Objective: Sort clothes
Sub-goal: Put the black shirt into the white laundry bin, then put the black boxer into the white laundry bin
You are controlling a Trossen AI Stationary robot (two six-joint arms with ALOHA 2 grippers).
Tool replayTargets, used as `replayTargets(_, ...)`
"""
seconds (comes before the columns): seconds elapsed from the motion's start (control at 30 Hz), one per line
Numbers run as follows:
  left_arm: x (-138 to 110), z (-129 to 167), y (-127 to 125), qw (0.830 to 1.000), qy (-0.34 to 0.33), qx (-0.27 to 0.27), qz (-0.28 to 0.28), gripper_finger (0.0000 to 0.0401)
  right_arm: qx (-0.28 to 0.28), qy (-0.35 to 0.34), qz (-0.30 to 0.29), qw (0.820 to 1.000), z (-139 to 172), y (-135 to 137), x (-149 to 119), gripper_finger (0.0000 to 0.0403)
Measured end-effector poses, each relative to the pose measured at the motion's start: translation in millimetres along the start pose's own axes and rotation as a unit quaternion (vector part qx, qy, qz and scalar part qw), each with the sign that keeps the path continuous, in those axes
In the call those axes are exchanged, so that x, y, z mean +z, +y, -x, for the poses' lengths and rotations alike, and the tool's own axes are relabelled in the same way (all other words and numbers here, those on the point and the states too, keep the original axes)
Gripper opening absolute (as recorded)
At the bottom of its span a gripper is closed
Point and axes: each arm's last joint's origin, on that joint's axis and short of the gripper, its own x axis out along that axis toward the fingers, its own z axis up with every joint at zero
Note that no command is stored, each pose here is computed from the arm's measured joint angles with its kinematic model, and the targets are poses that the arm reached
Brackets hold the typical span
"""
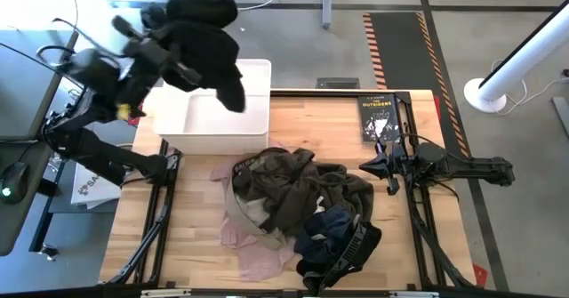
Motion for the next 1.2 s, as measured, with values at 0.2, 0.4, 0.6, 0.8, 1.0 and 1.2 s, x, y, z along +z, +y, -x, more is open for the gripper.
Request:
replayTargets(0.2,-48,-34,-33,0.986,0.148,-0.076,0.017,0.002,0.0,0.0,0.0,1.0,0,0,0,0.0)
replayTargets(0.4,-101,-60,-68,0.929,0.329,-0.167,0.033,0.0057,0.0,0.0,0.0,1.0,0,0,0,0.0)
replayTargets(0.6,-139,-82,-86,0.864,0.435,-0.238,0.081,0.0127,0.0,0.0,0.0,1.0,0,0,0,0.0)
replayTargets(0.8,-144,-79,-80,0.856,0.46,-0.218,0.089,0.017,0.0,0.0,0.0,1.0,0,0,0,0.0)
replayTargets(1.0,-112,-57,-72,0.85,0.392,-0.293,0.195,0.0175,0.0,0.0,0.0,1.0,0,0,0,0.0)
replayTargets(1.2,-73,-24,-105,0.856,0.307,-0.374,0.182,0.0154,0.0,0.0,0.0,1.0,0,0,0,0.0)
